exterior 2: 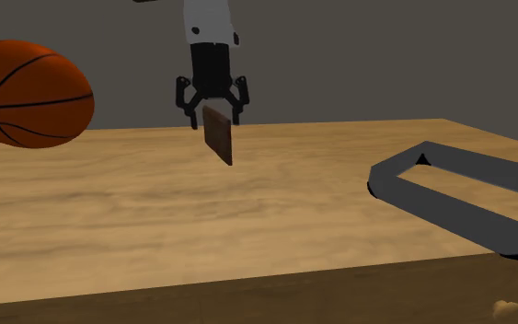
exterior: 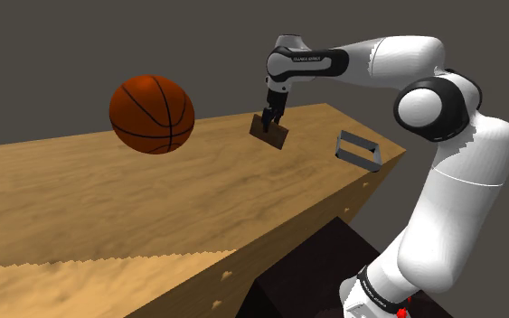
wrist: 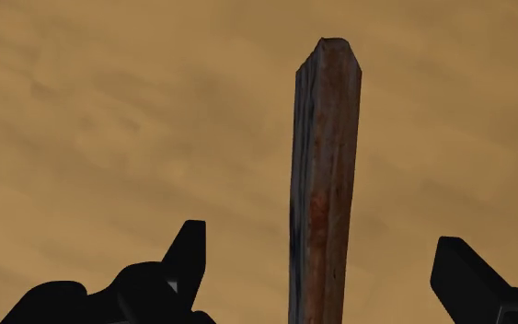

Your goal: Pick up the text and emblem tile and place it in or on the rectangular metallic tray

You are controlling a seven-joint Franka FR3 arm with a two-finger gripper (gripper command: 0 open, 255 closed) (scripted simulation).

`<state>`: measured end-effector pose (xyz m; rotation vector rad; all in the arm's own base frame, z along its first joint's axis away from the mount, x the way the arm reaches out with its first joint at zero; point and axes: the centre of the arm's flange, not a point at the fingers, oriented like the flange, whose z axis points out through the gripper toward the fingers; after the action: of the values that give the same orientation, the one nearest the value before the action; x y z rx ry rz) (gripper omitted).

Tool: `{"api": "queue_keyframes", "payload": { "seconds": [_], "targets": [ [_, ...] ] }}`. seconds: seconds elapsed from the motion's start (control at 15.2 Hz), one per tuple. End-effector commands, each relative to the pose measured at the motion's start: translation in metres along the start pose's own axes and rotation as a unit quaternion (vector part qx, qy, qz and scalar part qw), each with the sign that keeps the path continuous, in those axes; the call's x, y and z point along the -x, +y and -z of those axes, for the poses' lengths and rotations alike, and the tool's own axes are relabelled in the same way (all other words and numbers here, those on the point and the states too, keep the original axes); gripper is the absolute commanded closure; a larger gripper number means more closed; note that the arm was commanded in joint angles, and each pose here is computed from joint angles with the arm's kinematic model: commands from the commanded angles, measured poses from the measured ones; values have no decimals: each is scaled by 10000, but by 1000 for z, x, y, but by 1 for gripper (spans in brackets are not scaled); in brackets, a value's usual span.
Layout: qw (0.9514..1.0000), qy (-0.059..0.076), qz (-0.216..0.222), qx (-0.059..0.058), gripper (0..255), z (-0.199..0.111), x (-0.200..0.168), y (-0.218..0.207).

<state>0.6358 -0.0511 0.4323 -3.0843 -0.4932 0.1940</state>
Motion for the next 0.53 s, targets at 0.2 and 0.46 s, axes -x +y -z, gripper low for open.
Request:
{"api": "queue_keyframes", "payload": {
  "seconds": [0.2,0.46],
  "targets": [
    [10000,2,0,1,0,-2,0,0],
    [10000,2,0,1,255,-2,0,0]
  ]
}}
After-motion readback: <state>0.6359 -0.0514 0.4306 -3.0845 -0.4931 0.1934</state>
